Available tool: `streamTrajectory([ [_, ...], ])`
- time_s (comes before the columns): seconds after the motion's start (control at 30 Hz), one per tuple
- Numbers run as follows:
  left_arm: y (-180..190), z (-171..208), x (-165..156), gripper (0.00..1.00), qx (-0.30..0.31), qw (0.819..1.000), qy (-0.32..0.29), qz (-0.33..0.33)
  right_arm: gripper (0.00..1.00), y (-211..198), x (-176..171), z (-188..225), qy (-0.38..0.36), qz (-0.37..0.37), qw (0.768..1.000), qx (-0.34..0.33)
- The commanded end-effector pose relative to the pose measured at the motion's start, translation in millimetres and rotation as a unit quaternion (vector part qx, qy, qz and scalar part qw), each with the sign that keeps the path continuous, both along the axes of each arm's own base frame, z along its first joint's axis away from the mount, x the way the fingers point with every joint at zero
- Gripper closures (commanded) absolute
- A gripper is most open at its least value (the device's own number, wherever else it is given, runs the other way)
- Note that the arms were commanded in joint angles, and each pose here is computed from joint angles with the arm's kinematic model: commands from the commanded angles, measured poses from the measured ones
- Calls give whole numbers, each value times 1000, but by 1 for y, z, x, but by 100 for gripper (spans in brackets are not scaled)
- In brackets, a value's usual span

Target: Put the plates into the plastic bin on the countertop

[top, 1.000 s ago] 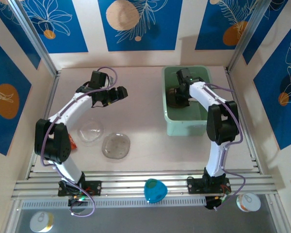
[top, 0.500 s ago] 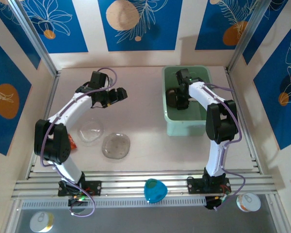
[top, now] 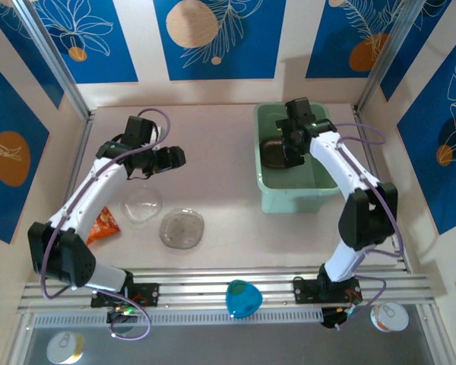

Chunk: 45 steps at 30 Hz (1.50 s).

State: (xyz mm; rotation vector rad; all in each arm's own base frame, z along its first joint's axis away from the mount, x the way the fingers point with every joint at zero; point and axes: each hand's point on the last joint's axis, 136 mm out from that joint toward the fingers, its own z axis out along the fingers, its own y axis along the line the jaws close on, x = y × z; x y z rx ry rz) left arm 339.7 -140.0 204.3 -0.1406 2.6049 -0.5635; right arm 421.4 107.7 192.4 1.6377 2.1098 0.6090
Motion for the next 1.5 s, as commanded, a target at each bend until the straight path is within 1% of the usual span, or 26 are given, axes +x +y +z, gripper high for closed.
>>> streamTrajectory([
  [0.0,24,-30,-53,29,51,995,77,-21,0,1,-17,19,-31,40,998,-24],
  [0.13,35,-53,-93,35,67,990,119,-30,4,5,-40,33,-59,75,995,-23],
  [0.23,40,-72,-116,39,75,985,153,-40,8,4,-57,41,-91,95,991,-31],
  [0.33,46,-90,-131,41,87,980,175,-47,12,2,-74,44,-115,113,986,-39],
  [0.4,50,-102,-135,43,98,976,188,-45,15,0,-81,45,-126,124,983,-46],
  [0.5,45,-117,-132,46,90,974,202,-53,19,-1,-91,44,-126,133,982,-48],
  [0.57,46,-124,-130,48,100,970,216,-52,22,-1,-94,44,-128,137,981,-47],
  [0.9,45,-156,-119,48,115,959,250,-63,33,-1,-94,35,-126,133,982,-38],
  [1.03,42,-165,-117,48,112,958,257,-66,36,0,-92,34,-128,134,982,-39],
  [1.13,37,-170,-117,52,100,956,267,-70,38,-2,-92,33,-125,129,983,-43],
  [1.23,38,-176,-119,55,101,955,271,-71,40,-4,-91,31,-123,127,983,-45],
  [1.33,36,-182,-122,59,97,953,280,-71,42,-5,-91,30,-122,125,984,-46],
  [1.47,34,-184,-122,63,89,954,278,-70,44,-6,-90,29,-121,123,984,-48],
])
